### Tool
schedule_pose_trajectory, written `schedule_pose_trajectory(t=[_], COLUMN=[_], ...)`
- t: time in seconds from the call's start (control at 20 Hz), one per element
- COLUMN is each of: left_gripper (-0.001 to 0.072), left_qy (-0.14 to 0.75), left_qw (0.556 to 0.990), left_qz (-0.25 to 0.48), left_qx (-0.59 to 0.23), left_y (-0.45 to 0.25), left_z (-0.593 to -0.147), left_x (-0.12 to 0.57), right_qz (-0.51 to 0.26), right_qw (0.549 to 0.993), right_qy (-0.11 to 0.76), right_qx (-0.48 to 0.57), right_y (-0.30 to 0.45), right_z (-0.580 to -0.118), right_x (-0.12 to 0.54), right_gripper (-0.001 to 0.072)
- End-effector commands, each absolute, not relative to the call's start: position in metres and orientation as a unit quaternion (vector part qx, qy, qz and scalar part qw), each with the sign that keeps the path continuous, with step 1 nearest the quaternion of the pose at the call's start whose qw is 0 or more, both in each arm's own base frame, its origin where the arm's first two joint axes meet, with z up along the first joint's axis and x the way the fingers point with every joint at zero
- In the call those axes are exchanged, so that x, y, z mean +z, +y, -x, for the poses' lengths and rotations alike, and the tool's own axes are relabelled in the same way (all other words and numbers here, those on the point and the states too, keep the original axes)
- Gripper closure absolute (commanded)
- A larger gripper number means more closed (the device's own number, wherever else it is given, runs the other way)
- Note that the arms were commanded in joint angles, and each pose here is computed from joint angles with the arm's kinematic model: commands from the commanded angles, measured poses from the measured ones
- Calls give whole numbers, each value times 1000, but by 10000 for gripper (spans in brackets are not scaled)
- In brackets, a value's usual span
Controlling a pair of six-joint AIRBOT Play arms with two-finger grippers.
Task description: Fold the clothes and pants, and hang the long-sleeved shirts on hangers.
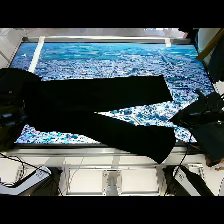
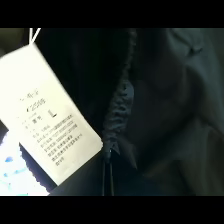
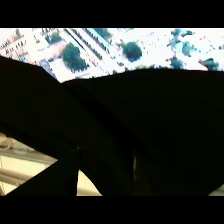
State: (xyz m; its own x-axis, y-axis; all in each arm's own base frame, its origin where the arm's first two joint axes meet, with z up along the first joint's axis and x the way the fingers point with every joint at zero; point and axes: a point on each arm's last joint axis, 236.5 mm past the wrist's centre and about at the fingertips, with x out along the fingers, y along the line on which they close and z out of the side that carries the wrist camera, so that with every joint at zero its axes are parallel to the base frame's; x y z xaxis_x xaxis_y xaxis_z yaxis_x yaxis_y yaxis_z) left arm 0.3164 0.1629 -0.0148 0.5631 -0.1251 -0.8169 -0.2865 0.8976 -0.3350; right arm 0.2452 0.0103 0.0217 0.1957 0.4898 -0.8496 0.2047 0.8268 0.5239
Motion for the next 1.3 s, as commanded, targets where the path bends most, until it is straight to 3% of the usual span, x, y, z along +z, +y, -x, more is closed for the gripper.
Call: schedule_pose_trajectory(t=[0.0, 0.2, 0.45, 0.55, 0.65, 0.75, 1.0, 1.25], left_gripper=[697, 697, 697, 697, 697, 697, 697, 696], left_qy=[492, 512, 514, 514, 514, 514, 514, 513], left_qw=[838, 829, 828, 828, 828, 828, 828, 825], left_qz=[215, 195, 196, 196, 196, 196, 197, 209], left_qx=[102, 109, 108, 108, 108, 108, 108, 115], left_y=[189, 196, 195, 195, 195, 195, 195, 195], left_z=[-310, -302, -301, -301, -301, -301, -301, -301], left_x=[15, 30, 29, 29, 29, 29, 29, 29], right_qz=[-238, -192, -201, -229, -253, -259, -255, -277], right_qw=[703, 725, 704, 712, 690, 681, 704, 674], right_qy=[666, 661, 681, 664, 678, 685, 662, 677], right_qx=[77, 28, 17, -5, -12, 18, 41, 102], right_y=[-4, -35, -46, -60, -68, -65, -65, -40], right_z=[-221, -226, -234, -253, -248, -247, -267, -258], right_x=[14, 1, -47, -64, -83, -95, -109, -113], right_gripper=[344, 343, 323, 323, 323, 323, 324, 328])
